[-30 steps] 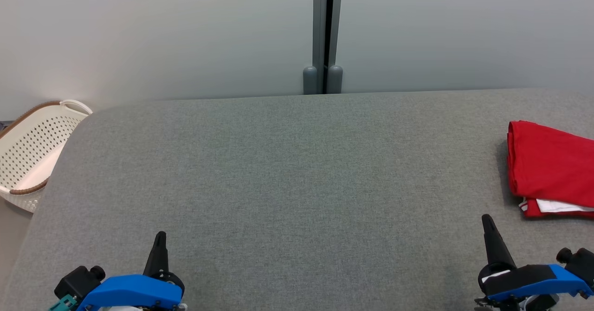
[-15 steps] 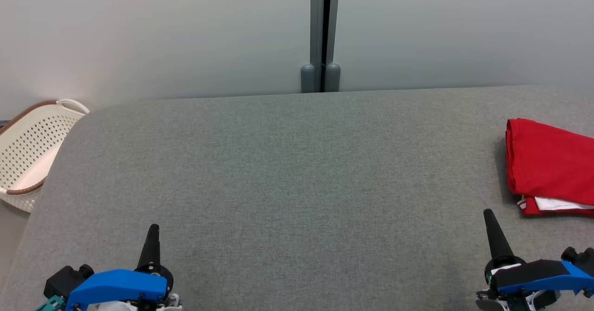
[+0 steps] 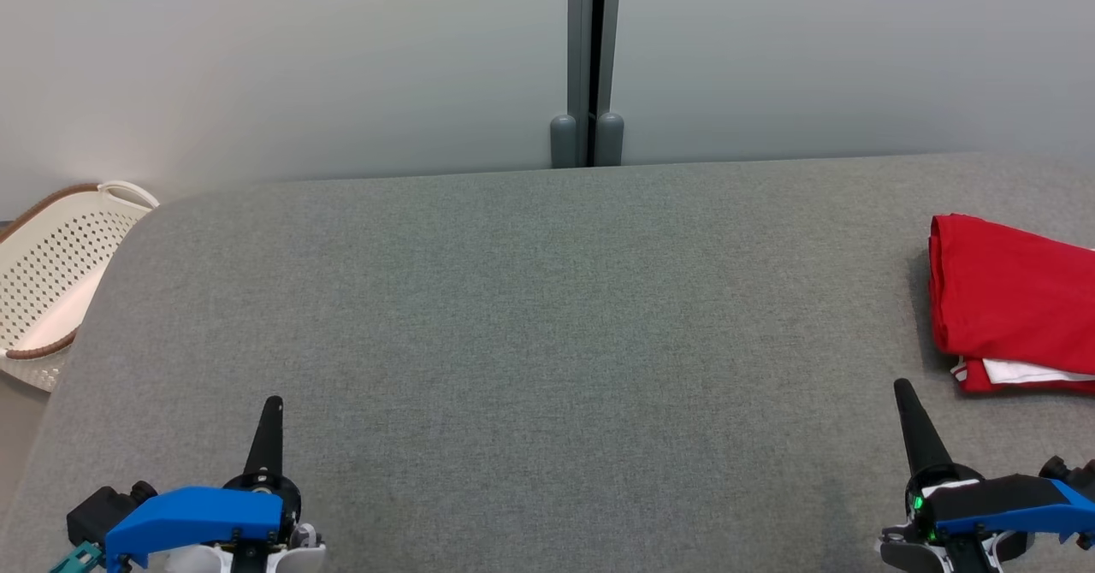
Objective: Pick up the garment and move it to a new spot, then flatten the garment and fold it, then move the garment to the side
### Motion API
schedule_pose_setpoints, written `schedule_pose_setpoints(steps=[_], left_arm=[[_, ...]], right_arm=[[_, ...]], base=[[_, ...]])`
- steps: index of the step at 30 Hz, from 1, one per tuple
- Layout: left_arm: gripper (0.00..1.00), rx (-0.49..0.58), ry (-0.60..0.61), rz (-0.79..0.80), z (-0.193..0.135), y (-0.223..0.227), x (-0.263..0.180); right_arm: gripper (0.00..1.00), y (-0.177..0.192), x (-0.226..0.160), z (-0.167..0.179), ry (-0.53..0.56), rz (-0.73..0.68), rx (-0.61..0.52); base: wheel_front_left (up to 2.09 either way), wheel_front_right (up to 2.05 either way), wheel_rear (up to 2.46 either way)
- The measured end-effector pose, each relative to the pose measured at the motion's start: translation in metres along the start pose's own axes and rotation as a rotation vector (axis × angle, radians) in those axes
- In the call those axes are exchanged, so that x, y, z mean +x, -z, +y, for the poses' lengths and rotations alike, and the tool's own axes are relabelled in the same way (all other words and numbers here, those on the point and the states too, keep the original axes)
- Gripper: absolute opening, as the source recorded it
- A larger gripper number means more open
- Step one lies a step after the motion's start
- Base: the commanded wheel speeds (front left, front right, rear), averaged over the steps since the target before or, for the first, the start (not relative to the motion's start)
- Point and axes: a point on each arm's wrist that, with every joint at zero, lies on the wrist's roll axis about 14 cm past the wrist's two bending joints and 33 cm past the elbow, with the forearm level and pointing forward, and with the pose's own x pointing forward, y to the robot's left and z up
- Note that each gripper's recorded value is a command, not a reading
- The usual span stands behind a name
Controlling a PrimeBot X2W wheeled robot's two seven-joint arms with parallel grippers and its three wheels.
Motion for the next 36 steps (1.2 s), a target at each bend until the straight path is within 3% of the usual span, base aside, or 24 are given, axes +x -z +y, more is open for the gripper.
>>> schedule_pose_setpoints(steps=[36], left_arm=[[0.0,-0.261,0.09,-0.017,-0.021,-0.015,0.01]], right_arm=[[0.0,-0.009,0.004,0.009,-0.042,-0.002,0.293]], base=[[0.0,0.0,0.0]])
